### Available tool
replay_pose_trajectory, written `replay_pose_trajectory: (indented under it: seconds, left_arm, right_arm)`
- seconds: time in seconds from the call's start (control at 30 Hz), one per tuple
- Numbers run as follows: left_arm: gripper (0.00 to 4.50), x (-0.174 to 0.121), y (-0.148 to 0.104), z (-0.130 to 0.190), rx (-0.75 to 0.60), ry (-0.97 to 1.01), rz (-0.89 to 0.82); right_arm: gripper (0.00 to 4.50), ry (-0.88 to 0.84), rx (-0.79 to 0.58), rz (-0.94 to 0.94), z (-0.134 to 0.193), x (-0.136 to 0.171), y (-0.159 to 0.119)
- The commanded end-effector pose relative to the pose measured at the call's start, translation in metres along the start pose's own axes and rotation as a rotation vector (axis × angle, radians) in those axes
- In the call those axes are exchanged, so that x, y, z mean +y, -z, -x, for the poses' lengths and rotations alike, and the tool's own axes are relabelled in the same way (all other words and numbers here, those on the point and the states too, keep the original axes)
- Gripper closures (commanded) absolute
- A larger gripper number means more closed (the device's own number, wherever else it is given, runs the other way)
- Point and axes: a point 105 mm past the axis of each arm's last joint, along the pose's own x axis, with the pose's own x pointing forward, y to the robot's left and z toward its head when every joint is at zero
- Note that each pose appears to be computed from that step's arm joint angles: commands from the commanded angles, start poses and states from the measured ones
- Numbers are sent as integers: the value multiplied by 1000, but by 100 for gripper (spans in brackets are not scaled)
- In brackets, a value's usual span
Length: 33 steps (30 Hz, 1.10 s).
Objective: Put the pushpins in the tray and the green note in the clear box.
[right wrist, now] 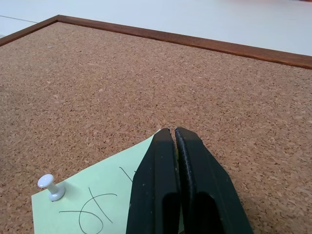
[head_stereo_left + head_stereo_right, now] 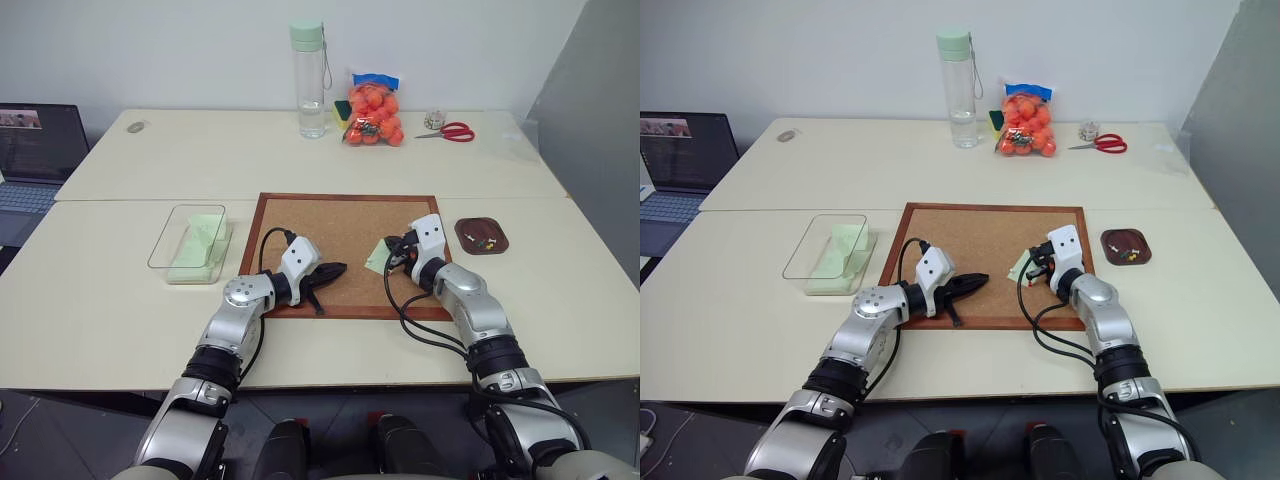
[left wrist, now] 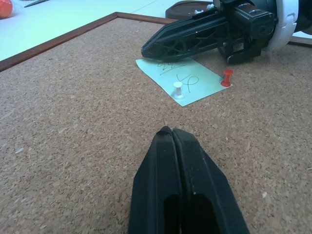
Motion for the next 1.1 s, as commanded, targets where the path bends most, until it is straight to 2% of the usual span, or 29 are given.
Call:
replay_pose_trajectory:
  seconds: [0.03,0.23,0.63,0.7,0.9,1.1]
  left_arm:
    - [450,-7,14,-2,53,18,22]
    - [450,-9,17,-1,59,27,32]
    - [450,-9,16,-4,55,33,30]
    - [450,-10,17,-4,55,35,31]
    - [450,-13,17,-4,55,40,32]
    - [450,-14,18,-4,58,46,28]
  right_arm:
    - [446,-4,-96,3,-1,0,-24]
    - [446,-35,-188,47,8,7,-43]
    - [446,-26,-218,42,15,7,-49]
    - [446,17,-220,37,17,-1,-50]
    - [446,413,-194,28,31,-73,-48]
    - [446,607,-147,-4,44,-110,-40]
